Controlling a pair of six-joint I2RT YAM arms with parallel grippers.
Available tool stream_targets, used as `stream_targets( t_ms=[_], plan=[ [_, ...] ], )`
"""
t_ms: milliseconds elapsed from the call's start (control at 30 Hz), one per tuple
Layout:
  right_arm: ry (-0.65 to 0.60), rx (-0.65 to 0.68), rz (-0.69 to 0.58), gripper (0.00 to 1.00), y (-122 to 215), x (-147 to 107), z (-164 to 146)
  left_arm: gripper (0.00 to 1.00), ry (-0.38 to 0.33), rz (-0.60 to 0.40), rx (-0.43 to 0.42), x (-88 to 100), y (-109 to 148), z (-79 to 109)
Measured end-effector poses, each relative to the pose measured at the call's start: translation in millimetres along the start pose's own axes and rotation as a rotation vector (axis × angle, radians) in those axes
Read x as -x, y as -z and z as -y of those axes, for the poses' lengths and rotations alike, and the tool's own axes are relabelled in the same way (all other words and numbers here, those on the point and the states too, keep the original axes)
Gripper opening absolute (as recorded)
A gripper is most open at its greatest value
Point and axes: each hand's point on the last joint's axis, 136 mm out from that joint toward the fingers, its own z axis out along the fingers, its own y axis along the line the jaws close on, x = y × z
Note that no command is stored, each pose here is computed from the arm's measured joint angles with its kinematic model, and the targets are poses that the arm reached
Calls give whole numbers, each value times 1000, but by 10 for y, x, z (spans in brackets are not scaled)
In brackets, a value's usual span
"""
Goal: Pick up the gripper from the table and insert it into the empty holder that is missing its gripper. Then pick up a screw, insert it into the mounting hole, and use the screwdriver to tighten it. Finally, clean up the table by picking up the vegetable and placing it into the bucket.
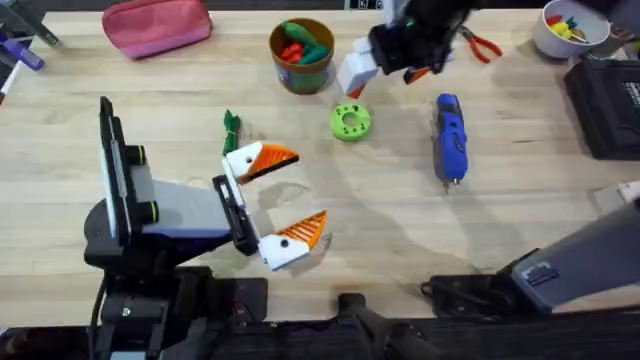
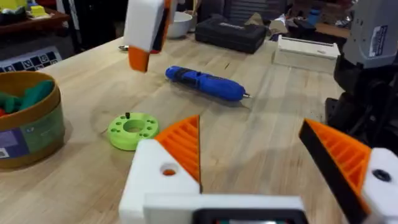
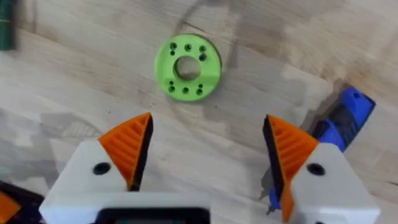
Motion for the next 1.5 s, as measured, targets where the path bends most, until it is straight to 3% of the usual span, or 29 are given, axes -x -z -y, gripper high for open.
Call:
stream_targets(
  t_ms=[667, 1267, 1500],
  plan=[
    [31, -57, -136, 888, -874, 46, 10, 986, 0, 0, 0, 0, 0, 0],
    [44, -72, -113, 733, -1094, 145, -16, 986, 0, 0, 0, 0, 0, 0],
    [43, -70, -95, 616, -1111, 192, -22, 986, 0, 0, 0, 0, 0, 0]
  ],
)
